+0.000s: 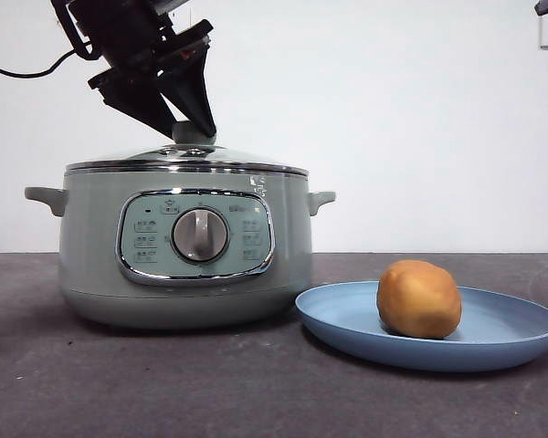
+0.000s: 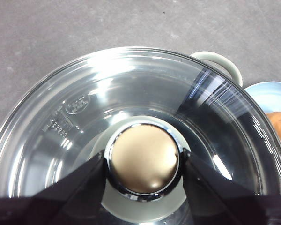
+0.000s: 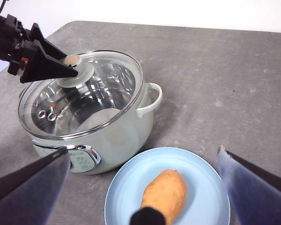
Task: Take the potato out from the steamer,put the potato on the plate,close the lid
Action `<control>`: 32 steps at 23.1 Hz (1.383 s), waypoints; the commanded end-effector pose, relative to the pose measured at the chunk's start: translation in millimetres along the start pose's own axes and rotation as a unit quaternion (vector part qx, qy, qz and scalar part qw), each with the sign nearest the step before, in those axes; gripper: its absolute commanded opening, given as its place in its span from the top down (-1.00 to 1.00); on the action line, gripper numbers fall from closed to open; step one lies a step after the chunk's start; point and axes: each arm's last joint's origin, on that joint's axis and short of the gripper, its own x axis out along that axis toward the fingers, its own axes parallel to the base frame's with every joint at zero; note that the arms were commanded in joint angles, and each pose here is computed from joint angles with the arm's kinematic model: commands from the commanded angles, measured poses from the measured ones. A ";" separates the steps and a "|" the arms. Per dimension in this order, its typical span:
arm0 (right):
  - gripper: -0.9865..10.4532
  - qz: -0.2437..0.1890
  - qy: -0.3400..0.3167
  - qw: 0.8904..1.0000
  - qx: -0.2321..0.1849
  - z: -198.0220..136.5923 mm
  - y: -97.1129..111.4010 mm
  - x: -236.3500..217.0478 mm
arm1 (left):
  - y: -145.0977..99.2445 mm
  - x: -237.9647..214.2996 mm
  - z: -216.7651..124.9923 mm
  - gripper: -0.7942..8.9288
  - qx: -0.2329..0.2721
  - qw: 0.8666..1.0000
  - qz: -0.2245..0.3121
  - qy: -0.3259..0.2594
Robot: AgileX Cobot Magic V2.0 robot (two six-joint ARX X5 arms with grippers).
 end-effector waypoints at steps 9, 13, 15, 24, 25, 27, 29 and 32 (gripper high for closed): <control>-0.27 0.003 -0.005 1.000 0.004 2.0 0.5 -1.1 | -1.9 -2.6 -1.5 -0.32 0.001 1.000 -0.004 0.013; -0.27 0.003 0.000 1.000 0.005 1.0 0.5 -1.1 | -4.2 -16.4 0.9 -0.32 0.004 1.000 -0.002 0.000; -0.27 0.003 0.007 1.000 0.005 -0.3 0.4 -1.1 | -6.0 -27.4 2.3 -0.32 0.005 1.000 -0.001 -0.009; -0.27 0.055 0.066 0.996 0.022 -10.9 2.9 -2.0 | -22.3 -103.2 -13.0 -0.32 0.003 1.000 -0.005 0.006; -0.27 0.066 0.075 0.995 0.025 -12.5 3.4 -2.2 | -24.6 -112.1 -17.2 -0.32 0.001 1.000 -0.007 0.014; -0.27 0.083 0.093 0.992 0.034 -15.5 4.3 -2.8 | -29.1 -129.1 -25.7 -0.32 -0.002 0.999 -0.011 0.030; -0.26 0.097 0.110 0.988 0.044 -18.5 5.0 -3.1 | -33.3 -145.0 -34.2 -0.31 -0.004 0.999 -0.013 0.043; -0.08 0.106 0.132 0.984 0.054 -22.2 5.4 -3.6 | -39.2 -163.7 -44.9 0.07 -0.008 0.998 -0.030 0.055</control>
